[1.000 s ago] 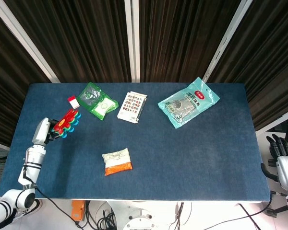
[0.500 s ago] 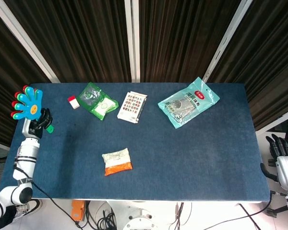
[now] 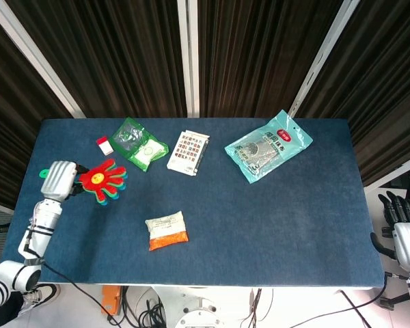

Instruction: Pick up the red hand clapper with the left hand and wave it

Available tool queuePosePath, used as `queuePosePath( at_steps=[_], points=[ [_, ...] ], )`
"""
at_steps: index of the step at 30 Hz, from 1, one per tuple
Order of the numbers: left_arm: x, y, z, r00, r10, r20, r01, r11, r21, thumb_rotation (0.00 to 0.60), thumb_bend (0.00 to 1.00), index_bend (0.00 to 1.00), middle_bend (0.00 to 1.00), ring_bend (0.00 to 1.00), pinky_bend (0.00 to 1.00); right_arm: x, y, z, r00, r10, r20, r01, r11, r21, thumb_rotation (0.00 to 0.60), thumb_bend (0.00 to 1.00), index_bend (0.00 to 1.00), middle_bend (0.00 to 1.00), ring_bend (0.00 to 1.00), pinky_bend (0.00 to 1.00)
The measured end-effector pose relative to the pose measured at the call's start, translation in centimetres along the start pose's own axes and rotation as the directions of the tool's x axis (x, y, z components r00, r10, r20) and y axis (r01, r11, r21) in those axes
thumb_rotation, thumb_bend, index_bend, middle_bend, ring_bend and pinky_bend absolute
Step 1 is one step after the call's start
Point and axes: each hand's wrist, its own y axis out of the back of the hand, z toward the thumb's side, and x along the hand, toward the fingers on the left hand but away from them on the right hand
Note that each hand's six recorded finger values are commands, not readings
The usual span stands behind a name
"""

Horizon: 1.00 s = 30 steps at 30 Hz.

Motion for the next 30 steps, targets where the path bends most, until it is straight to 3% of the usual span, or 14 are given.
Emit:
queuePosePath(
  at_steps=[1, 4, 7, 11, 13, 15, 18, 21, 22, 23, 25, 27, 28, 30],
  points=[
    [0.1, -0.4, 0.4, 0.999, -0.019, 0.036, 0.014, 0.992, 0.128, 0.600, 0.65, 1.00, 1.00, 1.00, 1.00, 0.0, 0.0, -0.1, 1.000, 0.000, 0.002, 0.000, 1.000, -0.001, 0.600, 0.28, 0.00, 0.00, 0.00, 0.00],
    [0.3, -0.9, 1.2, 0.994, -0.049, 0.101, 0.012, 0.940, 0.341, 0.600, 0.65, 1.00, 1.00, 1.00, 1.00, 0.0, -0.1, -0.2, 1.000, 0.003, 0.006, -0.003, 1.000, -0.004, 0.600, 0.28, 0.00, 0.00, 0.00, 0.00],
    [0.5, -1.1, 1.6, 0.993, -0.041, 0.109, -0.004, 0.922, 0.388, 0.600, 0.65, 1.00, 1.00, 1.00, 1.00, 0.0, -0.3, -0.3, 1.000, 0.007, 0.006, -0.007, 1.000, -0.005, 0.600, 0.28, 0.00, 0.00, 0.00, 0.00],
    [0.8, -0.9, 1.6, 0.999, 0.008, 0.046, -0.018, 0.973, 0.231, 0.600, 0.65, 1.00, 1.00, 1.00, 1.00, 0.0, -0.2, -0.4, 1.000, 0.005, 0.009, -0.005, 1.000, -0.006, 0.600, 0.28, 0.00, 0.00, 0.00, 0.00],
    [1.0, -0.5, 1.4, 0.999, 0.041, -0.025, -0.040, 0.998, 0.041, 0.600, 0.65, 1.00, 1.00, 1.00, 1.00, 0.0, -0.2, -0.5, 1.000, 0.006, 0.013, -0.006, 1.000, -0.007, 0.600, 0.28, 0.00, 0.00, 0.00, 0.00],
    [1.2, -0.2, 1.0, 0.992, 0.060, -0.111, -0.079, 0.982, -0.170, 0.600, 0.65, 1.00, 1.00, 1.00, 1.00, 0.0, -0.3, -0.5, 1.000, 0.007, 0.013, -0.007, 1.000, -0.008, 0.600, 0.28, 0.00, 0.00, 0.00, 0.00],
    [1.3, 0.2, -0.4, 0.957, 0.044, -0.286, -0.196, 0.827, -0.528, 0.600, 0.66, 1.00, 1.00, 1.00, 1.00, 0.0, -0.4, -0.4, 1.000, 0.010, 0.010, -0.010, 1.000, -0.008, 0.600, 0.28, 0.00, 0.00, 0.00, 0.00],
    [1.0, 0.2, -2.1, 0.897, -0.045, -0.439, -0.350, 0.535, -0.769, 0.600, 0.67, 1.00, 1.00, 1.00, 1.00, -0.1, -0.4, -0.4, 1.000, 0.012, 0.010, -0.012, 1.000, -0.008, 0.600, 0.28, 0.00, 0.00, 0.00, 0.00],
    [1.0, 0.1, -2.3, 0.876, -0.095, -0.472, -0.399, 0.408, -0.821, 0.600, 0.67, 1.00, 1.00, 1.00, 1.00, -0.1, -0.5, -0.4, 1.000, 0.013, 0.011, -0.013, 1.000, -0.007, 0.600, 0.28, 0.00, 0.00, 0.00, 0.00],
    [1.0, -0.1, -2.3, 0.865, -0.134, -0.484, -0.424, 0.322, -0.847, 0.600, 0.67, 1.00, 1.00, 1.00, 1.00, -0.1, -0.5, -0.4, 1.000, 0.014, 0.012, -0.014, 1.000, -0.007, 0.600, 0.28, 0.00, 0.00, 0.00, 0.00],
    [0.8, -0.9, -2.0, 0.845, -0.213, -0.490, -0.457, 0.187, -0.870, 0.600, 0.67, 1.00, 1.00, 1.00, 1.00, -0.1, -0.6, -0.4, 1.000, 0.015, 0.011, -0.015, 1.000, -0.006, 0.600, 0.28, 0.00, 0.00, 0.00, 0.00],
    [0.6, -1.3, -1.9, 0.835, -0.248, -0.491, -0.470, 0.142, -0.871, 0.600, 0.67, 1.00, 1.00, 1.00, 1.00, -0.1, -0.6, -0.3, 1.000, 0.016, 0.010, -0.016, 1.000, -0.005, 0.600, 0.28, 0.00, 0.00, 0.00, 0.00],
    [0.4, -1.4, -2.0, 0.832, -0.252, -0.494, -0.473, 0.143, -0.869, 0.600, 0.67, 1.00, 1.00, 1.00, 1.00, -0.1, -0.6, -0.3, 1.000, 0.016, 0.010, -0.016, 1.000, -0.004, 0.600, 0.28, 0.00, 0.00, 0.00, 0.00],
    [0.3, -1.2, -2.2, 0.834, -0.233, -0.500, -0.465, 0.190, -0.865, 0.600, 0.67, 1.00, 1.00, 1.00, 1.00, -0.2, -0.6, -0.3, 1.000, 0.017, 0.013, -0.017, 1.000, -0.004, 0.600, 0.28, 0.00, 0.00, 0.00, 0.00]
  ],
)
